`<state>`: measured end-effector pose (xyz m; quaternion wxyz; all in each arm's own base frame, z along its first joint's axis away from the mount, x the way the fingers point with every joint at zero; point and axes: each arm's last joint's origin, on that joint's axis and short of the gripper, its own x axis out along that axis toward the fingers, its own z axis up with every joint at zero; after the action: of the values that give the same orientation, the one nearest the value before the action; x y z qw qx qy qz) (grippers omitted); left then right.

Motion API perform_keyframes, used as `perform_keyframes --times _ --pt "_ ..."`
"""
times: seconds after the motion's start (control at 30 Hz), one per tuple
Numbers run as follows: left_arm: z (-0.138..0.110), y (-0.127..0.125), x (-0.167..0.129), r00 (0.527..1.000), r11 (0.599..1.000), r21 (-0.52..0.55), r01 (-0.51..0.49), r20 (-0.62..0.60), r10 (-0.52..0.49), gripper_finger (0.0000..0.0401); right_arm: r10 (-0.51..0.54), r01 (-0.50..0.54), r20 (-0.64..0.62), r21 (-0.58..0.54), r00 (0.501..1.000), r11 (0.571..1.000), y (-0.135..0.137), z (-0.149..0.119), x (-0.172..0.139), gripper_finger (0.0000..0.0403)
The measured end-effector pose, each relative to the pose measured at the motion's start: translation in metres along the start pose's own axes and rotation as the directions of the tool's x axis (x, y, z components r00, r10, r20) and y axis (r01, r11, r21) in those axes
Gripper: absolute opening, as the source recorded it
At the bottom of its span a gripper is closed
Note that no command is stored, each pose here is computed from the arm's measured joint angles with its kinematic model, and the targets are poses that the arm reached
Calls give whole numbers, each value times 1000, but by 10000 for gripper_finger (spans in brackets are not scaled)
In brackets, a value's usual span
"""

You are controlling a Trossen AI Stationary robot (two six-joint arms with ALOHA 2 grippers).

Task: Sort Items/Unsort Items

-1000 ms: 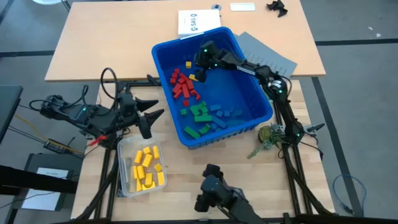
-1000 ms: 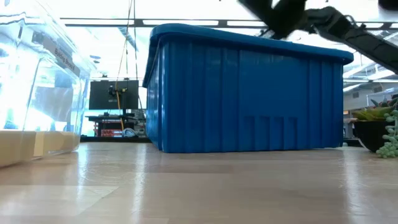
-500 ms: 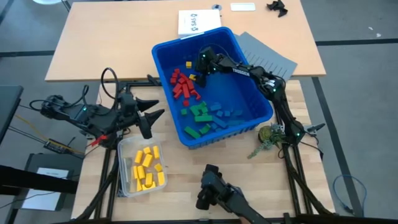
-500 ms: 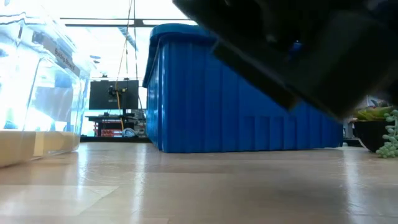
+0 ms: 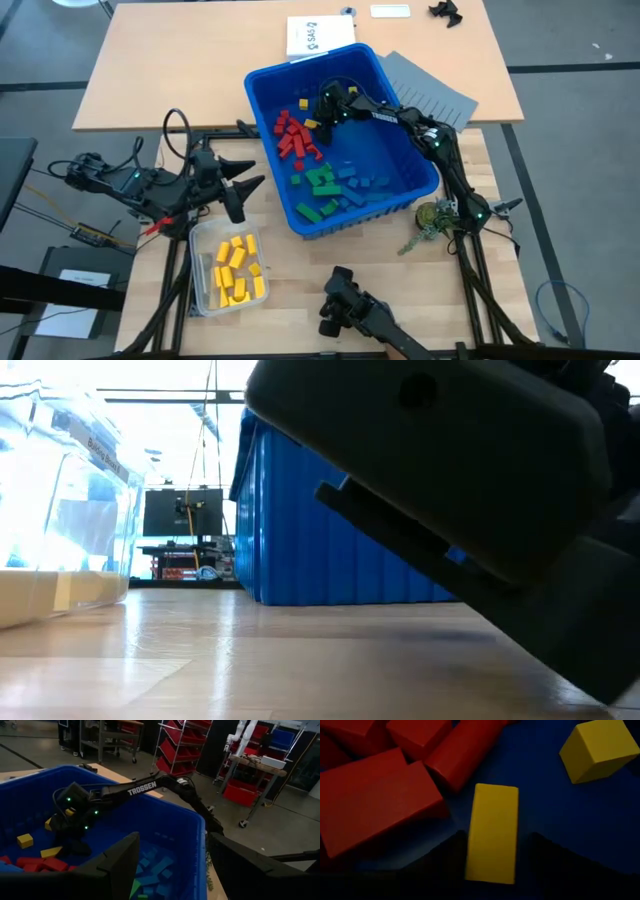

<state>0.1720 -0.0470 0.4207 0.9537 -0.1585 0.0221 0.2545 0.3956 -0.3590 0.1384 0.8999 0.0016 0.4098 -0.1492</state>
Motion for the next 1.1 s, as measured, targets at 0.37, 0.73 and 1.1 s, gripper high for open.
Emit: perform_keyframes --times 0.37,0.73,1.1 --pt "0 0 0 1000 1000 1 0 -1 0 248 -41 41 -28 -17 999 999 1 8 -18 123" --pt "0 0 0 1000 1000 0 0 0 0 248 -15 26 85 -129 996 991 47 75 -105 123" --pt "0 0 0 1000 1000 0 0 0 0 248 193 -134 189 -285 963 949 168 126 -158 123"
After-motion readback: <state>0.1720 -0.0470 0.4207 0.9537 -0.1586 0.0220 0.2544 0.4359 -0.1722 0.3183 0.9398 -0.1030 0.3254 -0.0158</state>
